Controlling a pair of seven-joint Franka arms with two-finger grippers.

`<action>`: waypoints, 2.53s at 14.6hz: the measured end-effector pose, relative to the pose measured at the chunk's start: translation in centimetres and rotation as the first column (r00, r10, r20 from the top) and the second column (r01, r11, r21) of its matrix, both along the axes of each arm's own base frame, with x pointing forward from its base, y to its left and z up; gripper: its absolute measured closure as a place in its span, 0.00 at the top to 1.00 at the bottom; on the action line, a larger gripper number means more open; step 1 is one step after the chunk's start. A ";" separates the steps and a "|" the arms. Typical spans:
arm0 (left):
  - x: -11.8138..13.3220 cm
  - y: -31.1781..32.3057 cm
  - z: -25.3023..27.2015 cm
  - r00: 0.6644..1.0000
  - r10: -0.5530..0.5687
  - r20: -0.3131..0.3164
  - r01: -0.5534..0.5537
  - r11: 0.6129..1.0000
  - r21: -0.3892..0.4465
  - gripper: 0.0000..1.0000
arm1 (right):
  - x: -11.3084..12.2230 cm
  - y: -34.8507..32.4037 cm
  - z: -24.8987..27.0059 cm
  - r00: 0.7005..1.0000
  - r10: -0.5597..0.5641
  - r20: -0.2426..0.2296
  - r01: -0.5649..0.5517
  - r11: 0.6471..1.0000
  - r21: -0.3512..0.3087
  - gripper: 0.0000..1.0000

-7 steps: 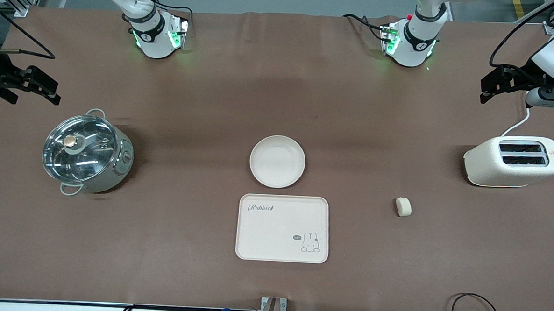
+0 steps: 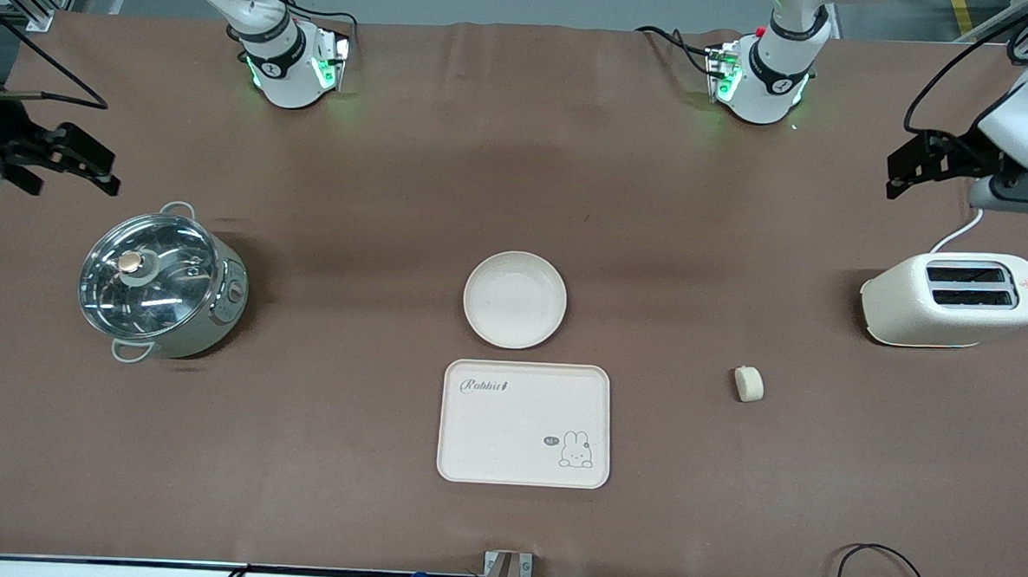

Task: Place bun in plate and plate on tray
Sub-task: 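Reach the right gripper toward the white plate while the left gripper reaches the bun, then grasp the plate rim with the right gripper while the left gripper grasps the bun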

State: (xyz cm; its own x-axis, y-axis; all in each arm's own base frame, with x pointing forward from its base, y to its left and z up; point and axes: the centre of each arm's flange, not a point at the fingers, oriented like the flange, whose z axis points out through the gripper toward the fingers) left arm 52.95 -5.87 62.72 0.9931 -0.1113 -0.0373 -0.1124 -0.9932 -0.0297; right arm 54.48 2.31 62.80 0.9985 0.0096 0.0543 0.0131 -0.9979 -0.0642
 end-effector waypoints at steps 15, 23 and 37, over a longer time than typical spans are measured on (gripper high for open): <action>10.3 -4.9 -29.2 0.963 0.266 0.033 -0.264 0.962 -0.069 1.00 | 4.0 33.6 -40.0 0.997 0.074 -0.018 -0.072 0.991 0.110 1.00; 12.2 -5.0 -39.1 0.973 0.216 0.083 -0.213 0.976 -0.038 0.97 | 2.2 36.3 -40.8 0.992 0.122 -0.031 -0.118 0.988 0.102 1.00; 13.5 -5.1 -43.6 0.961 0.261 0.089 -0.257 0.965 -0.057 0.42 | 0.6 38.4 -41.2 0.986 0.161 -0.044 -0.156 0.983 0.097 1.00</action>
